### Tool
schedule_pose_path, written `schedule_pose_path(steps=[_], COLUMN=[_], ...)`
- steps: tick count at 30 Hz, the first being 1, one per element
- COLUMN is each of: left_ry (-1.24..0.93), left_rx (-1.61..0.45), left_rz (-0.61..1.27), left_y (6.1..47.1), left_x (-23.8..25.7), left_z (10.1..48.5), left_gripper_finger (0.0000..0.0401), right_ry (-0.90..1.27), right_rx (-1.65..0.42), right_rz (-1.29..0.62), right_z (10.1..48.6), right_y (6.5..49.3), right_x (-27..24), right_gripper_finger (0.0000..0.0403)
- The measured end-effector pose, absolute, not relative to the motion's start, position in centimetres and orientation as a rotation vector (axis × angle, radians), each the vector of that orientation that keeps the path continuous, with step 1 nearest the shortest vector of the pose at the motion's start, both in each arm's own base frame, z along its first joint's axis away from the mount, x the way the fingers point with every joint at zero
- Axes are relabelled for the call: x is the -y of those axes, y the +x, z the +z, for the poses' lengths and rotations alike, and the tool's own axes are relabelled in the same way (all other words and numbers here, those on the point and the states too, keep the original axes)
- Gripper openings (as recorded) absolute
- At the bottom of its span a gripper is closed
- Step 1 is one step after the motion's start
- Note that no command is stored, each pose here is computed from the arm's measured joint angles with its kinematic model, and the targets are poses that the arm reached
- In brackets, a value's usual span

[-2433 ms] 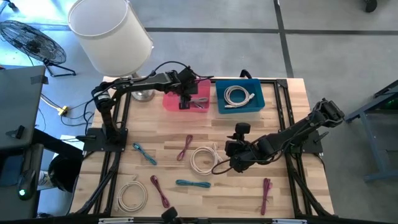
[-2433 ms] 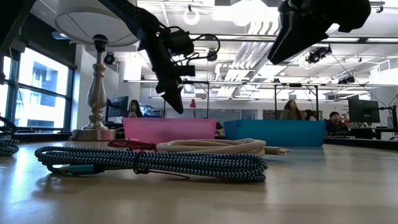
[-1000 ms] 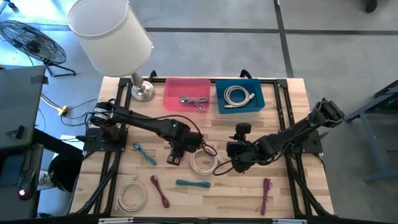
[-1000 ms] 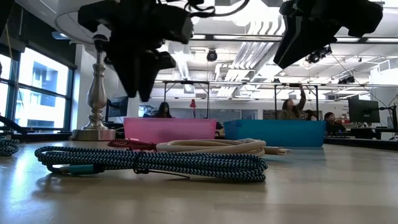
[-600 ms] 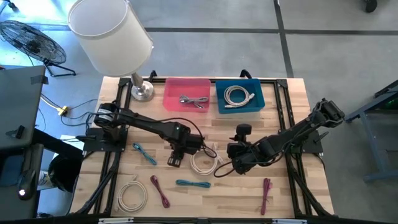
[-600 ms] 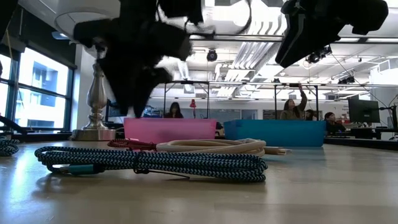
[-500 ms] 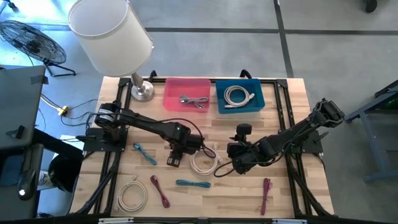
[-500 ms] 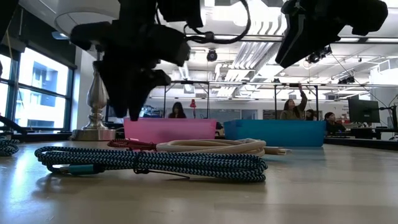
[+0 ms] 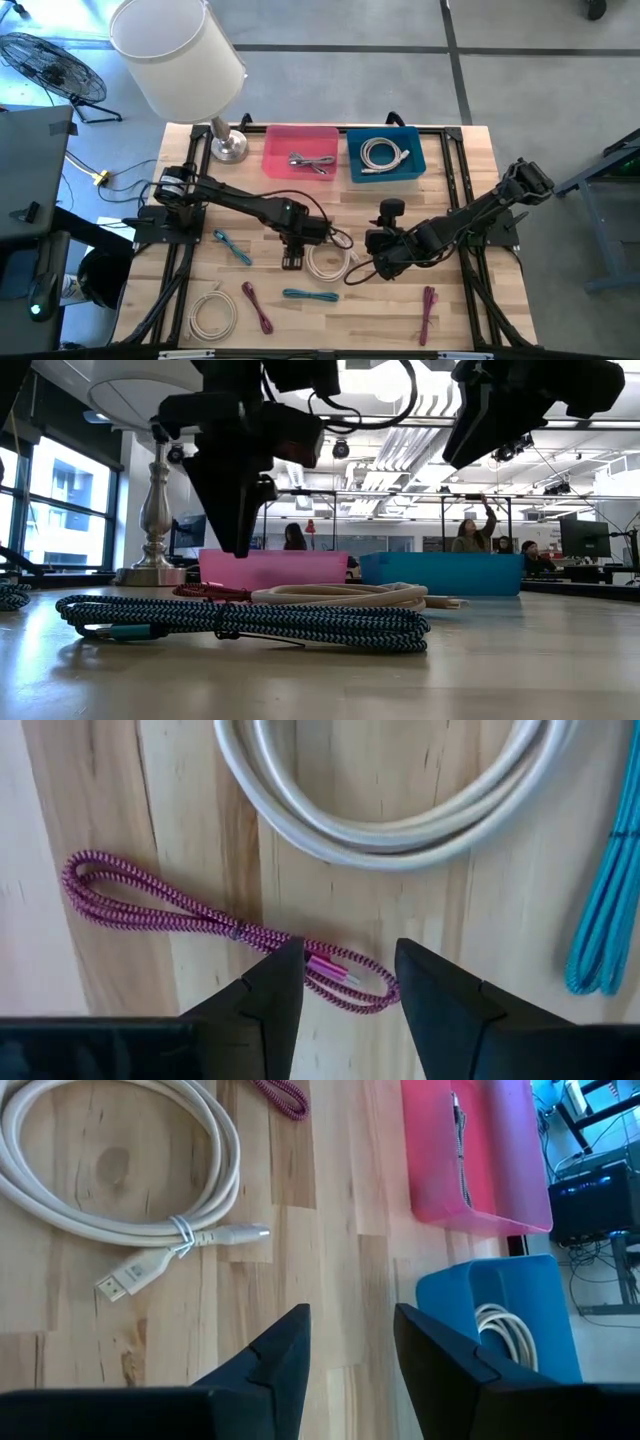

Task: Pick & Place USB Port
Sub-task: Put the top black and pink charger cable into the red bin

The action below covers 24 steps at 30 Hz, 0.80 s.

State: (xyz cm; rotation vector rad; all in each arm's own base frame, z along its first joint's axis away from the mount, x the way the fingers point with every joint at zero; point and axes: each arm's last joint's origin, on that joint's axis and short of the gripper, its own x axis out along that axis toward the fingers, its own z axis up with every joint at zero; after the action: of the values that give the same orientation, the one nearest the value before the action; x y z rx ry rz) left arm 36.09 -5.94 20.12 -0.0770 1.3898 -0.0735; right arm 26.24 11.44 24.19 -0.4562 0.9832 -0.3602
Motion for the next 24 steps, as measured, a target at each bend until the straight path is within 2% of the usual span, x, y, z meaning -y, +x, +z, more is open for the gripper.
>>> schedule_pose_path(steps=[8,13,24], left_ry=[-0.13,-0.162,-0.089], left_rx=[-1.386,-1.435,-1.492], left_rz=[0.003,0.057,0.137], left_y=[36.4,36.8,37.4], left_x=[5.9,6.0,5.8], left_z=[19.6,17.8,15.1], left_gripper_finger=[0.0156,0.0156,0.0156], right_ry=[-0.48,-0.476,-0.482], right_rx=[-0.995,-1.008,-1.007], right_rz=[-0.377,-0.387,-0.356], right_z=[24.2,24.1,24.1], right_y=[26.1,25.9,25.6], right_x=[-11.3,-11.2,-11.9], right_gripper_finger=[0.0138,0.0138,0.0138])
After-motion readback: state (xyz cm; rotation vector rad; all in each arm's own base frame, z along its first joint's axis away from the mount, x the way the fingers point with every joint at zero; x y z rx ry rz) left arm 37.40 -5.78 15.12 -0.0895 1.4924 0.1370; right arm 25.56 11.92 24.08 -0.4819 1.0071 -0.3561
